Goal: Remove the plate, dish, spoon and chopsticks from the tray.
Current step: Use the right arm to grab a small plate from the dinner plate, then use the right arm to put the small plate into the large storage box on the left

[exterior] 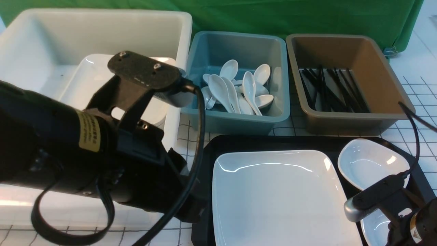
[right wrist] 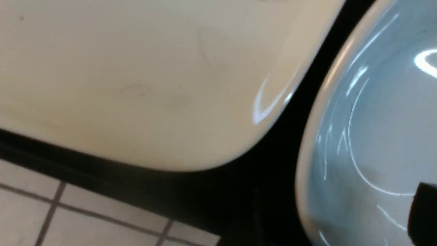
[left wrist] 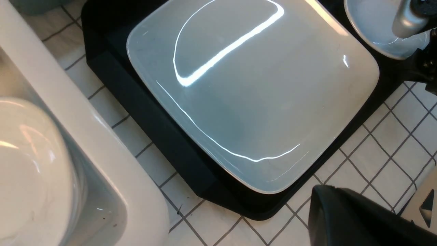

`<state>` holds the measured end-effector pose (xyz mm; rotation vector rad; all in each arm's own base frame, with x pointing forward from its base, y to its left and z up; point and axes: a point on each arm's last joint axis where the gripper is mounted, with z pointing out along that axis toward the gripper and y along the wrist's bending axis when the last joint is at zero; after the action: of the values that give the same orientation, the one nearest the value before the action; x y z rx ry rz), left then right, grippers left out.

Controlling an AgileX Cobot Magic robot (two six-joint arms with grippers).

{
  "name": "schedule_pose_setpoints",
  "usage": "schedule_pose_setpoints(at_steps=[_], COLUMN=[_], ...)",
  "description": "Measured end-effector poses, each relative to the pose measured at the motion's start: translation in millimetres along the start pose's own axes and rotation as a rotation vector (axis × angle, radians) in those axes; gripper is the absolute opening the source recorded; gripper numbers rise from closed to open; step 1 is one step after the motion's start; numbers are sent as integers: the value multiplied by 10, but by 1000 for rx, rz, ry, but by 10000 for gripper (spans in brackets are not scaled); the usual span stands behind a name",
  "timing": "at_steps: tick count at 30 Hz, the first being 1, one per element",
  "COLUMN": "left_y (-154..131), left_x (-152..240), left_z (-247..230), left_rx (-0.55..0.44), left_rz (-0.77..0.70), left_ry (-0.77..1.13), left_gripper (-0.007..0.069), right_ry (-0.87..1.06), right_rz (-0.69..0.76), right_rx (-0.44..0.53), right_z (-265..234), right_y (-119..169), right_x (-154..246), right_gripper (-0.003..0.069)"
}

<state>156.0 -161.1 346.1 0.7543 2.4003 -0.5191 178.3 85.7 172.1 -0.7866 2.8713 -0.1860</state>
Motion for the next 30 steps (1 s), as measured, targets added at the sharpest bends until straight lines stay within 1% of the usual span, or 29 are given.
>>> schedule_pose_setpoints(at_steps=[7, 9, 10, 11, 14, 16, 19, 20, 23, 26, 27, 30], left_y=[1, 1, 1, 1, 0, 0, 1, 1, 1, 3, 4, 14], left_x=[-2, -3, -3, -3, -5, -5, -5, -5, -5, -5, -5, -6], left_z=[11, 11, 11, 11, 11, 11, 11, 11, 11, 11, 11, 11], left_rx=[-1, 0, 0, 0, 0, 0, 0, -1, -1, -3, -4, -15], left_rz=[1, 1, 1, 1, 1, 1, 1, 1, 1, 0, -1, -16], left_ry=[2, 1, 1, 1, 0, 0, 0, 0, 0, -1, -1, -2], left_gripper=[6, 6, 6, 6, 6, 6, 6, 6, 6, 6, 6, 6], right_ry=[24, 30, 30, 31, 33, 17, 17, 20, -24, -64, -67, -133], right_rz=[-11, -14, -12, -12, -21, -47, -46, -31, 6, 41, 50, 107], right_rx=[0, 1, 0, -2, 2, 14, 22, 21, 10, 8, 4, -26], right_z=[156, 171, 171, 175, 185, 162, 114, 52, -136, -371, -406, -813], right_y=[23, 24, 25, 29, 34, 30, 15, 6, -14, -55, -56, -99], right_x=[-58, -72, -75, -76, -80, -111, -125, -131, -154, -127, -121, -104], right_gripper=[586, 575, 553, 516, 303, 227, 215, 198, 108, 46, 43, 41])
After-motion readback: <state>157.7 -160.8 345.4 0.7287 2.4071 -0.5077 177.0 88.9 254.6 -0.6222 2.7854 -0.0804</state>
